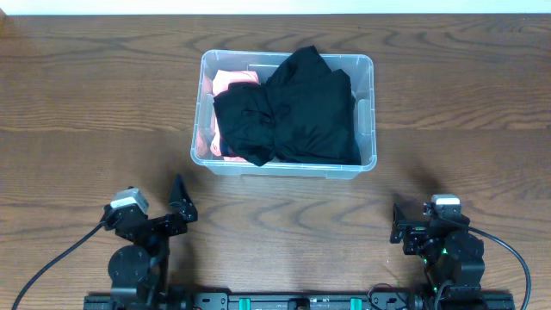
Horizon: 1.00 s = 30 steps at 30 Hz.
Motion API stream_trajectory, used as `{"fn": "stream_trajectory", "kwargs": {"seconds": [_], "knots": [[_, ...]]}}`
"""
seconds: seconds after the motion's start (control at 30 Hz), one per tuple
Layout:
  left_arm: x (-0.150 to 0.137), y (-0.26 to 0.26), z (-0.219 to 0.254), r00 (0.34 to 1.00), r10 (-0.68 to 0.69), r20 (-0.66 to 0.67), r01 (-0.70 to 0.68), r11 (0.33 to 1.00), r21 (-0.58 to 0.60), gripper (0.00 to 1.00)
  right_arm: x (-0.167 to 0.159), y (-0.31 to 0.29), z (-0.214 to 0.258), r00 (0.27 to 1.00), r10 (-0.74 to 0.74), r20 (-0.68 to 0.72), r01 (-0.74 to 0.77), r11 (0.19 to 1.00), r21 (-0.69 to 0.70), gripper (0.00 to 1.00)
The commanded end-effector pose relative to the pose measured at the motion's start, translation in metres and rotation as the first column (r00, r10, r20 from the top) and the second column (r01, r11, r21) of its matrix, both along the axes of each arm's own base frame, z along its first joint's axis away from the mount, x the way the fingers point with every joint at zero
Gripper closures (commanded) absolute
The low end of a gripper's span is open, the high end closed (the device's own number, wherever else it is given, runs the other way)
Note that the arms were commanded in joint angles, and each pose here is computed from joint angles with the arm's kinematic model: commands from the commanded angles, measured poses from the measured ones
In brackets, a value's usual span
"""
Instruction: Pack container
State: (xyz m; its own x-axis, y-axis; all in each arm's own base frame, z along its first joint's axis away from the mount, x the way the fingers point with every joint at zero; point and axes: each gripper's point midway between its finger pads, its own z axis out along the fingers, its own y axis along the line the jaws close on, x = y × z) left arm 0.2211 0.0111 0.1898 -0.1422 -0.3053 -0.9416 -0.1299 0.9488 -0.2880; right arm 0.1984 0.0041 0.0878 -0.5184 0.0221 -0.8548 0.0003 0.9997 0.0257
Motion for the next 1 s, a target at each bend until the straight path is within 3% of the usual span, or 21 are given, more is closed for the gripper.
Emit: {"fn": "stream_trajectory", "kwargs": {"seconds": [0.0,0.37,0.97], "knots": [[0.004,0.000,-0.012,1.000,-0.005,-0.008,0.005,1.000,0.008,0.02,0.000,-0.001,0.001,1.000,-0.009,0.004,0.009,1.000,0.006,0.01],[0.010,-0.001,-0.063,0.995,-0.005,-0.098,0.007,1.000,0.012,0.02,0.000,-0.001,0.001,1.000,-0.009,0.004,0.009,1.000,0.006,0.01],[0.011,-0.001,-0.062,0.995,-0.006,-0.098,0.007,1.000,0.012,0.02,0.000,-0.001,0.001,1.000,-0.009,0.004,0.009,1.000,0.006,0.01]]}}
